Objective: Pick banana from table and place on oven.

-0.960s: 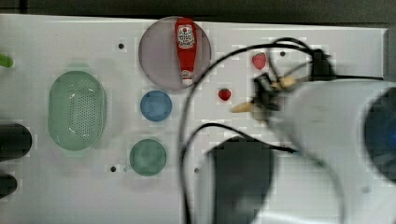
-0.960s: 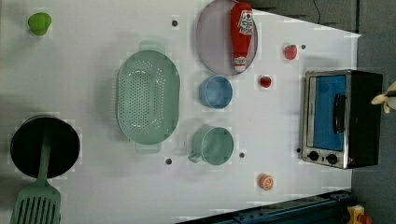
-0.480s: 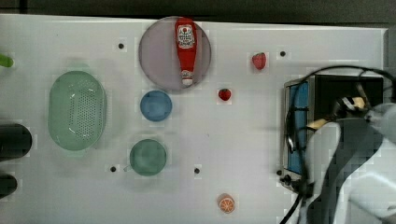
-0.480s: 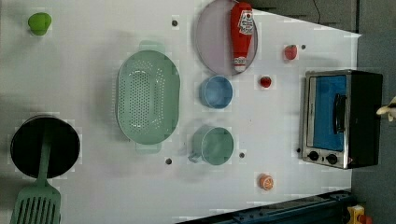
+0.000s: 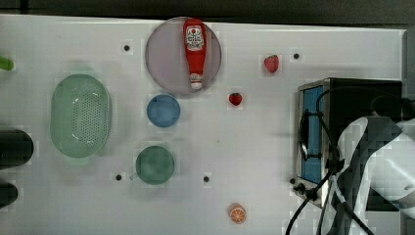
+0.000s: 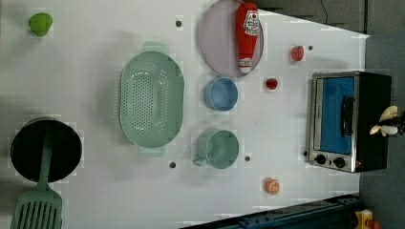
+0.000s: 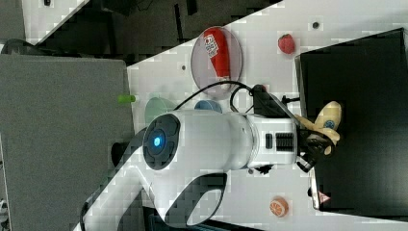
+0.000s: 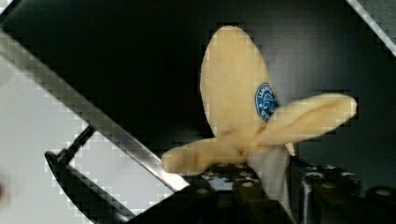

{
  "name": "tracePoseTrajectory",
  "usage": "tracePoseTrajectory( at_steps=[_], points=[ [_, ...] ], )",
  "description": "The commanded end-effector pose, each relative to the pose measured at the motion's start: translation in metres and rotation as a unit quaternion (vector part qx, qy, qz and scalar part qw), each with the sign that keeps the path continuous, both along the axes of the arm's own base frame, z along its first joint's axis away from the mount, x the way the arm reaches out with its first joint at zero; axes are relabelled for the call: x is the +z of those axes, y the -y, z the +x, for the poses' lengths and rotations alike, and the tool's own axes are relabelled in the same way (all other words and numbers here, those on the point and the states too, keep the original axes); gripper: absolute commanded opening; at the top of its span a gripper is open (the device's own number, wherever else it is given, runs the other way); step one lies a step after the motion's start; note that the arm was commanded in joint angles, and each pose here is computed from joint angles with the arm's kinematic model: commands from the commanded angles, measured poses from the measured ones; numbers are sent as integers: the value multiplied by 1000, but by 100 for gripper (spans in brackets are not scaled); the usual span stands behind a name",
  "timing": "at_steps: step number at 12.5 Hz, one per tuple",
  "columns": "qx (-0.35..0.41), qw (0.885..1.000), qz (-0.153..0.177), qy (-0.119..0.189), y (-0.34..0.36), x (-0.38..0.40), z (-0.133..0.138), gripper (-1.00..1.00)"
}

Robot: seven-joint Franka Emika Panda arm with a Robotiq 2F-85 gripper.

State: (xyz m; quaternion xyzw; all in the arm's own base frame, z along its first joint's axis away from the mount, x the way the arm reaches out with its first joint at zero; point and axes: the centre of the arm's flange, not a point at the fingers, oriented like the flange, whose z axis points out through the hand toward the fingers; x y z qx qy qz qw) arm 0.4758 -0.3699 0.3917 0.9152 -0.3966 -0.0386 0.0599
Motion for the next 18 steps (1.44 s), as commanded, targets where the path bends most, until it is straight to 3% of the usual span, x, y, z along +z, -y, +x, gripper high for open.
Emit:
tracePoseTrajectory(
  at_steps=[1, 6, 7, 10, 13, 15, 18],
  points=[
    [66, 997, -28, 36, 17, 50, 2, -27],
    [74, 997, -20, 29, 8, 45, 7, 87],
    [76, 997, -12, 22, 3, 43, 8, 100],
    [111, 994, 10, 16, -36, 54, 32, 100],
    [141, 988, 26, 63, -123, 91, 76, 100],
    [96, 992, 37, 79, -181, 107, 91, 100],
    [-11, 994, 50, 92, -260, 142, 92, 100]
  ],
)
